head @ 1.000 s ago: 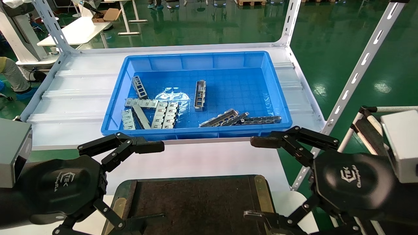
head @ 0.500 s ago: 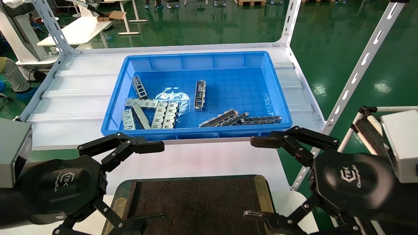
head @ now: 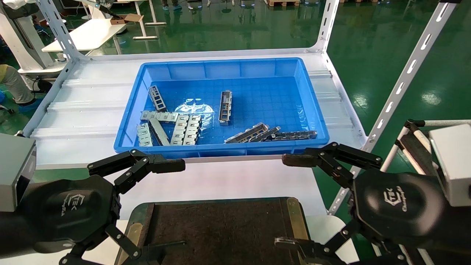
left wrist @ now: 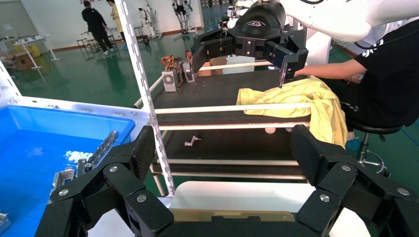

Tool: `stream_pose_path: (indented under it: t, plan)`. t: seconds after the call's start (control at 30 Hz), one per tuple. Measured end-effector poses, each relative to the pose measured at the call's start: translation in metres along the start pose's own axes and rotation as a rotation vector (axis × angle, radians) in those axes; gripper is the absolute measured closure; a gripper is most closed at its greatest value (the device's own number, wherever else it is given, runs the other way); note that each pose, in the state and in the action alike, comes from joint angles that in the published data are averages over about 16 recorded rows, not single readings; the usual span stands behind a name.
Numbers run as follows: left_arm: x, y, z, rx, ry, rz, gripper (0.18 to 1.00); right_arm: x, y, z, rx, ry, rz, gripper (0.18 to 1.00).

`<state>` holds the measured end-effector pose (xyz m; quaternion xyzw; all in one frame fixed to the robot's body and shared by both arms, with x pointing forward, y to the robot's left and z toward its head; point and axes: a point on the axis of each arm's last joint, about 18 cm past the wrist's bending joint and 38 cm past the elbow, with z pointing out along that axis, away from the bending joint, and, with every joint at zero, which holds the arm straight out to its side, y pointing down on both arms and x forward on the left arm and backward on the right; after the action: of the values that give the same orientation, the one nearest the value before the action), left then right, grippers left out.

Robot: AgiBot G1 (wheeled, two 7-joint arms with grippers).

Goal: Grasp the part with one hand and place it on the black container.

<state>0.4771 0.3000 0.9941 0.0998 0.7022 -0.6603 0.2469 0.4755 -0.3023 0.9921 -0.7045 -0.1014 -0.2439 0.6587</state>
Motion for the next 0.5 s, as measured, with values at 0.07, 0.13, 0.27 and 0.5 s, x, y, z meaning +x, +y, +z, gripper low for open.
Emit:
stream_pose_path:
  t: [0.07,0.13,0.27,0.5]
  plan:
    - [-0.002,0.000,0.000,0.001,-0.006,0.000,0.184,0.000,0.000,0.000,0.000,0.000,0.000,0.178]
    - [-0.004,0.000,0.001,0.003,-0.017,0.001,0.184,0.000,0.000,0.000,0.000,0.000,0.000,0.178]
    - [-0.014,0.001,0.005,0.009,-0.058,0.007,0.184,0.000,0.000,0.000,0.000,0.000,0.000,0.178]
    - [-0.041,0.008,0.022,0.010,-0.181,0.009,0.184,0.000,0.000,0.000,0.000,0.000,0.000,0.178]
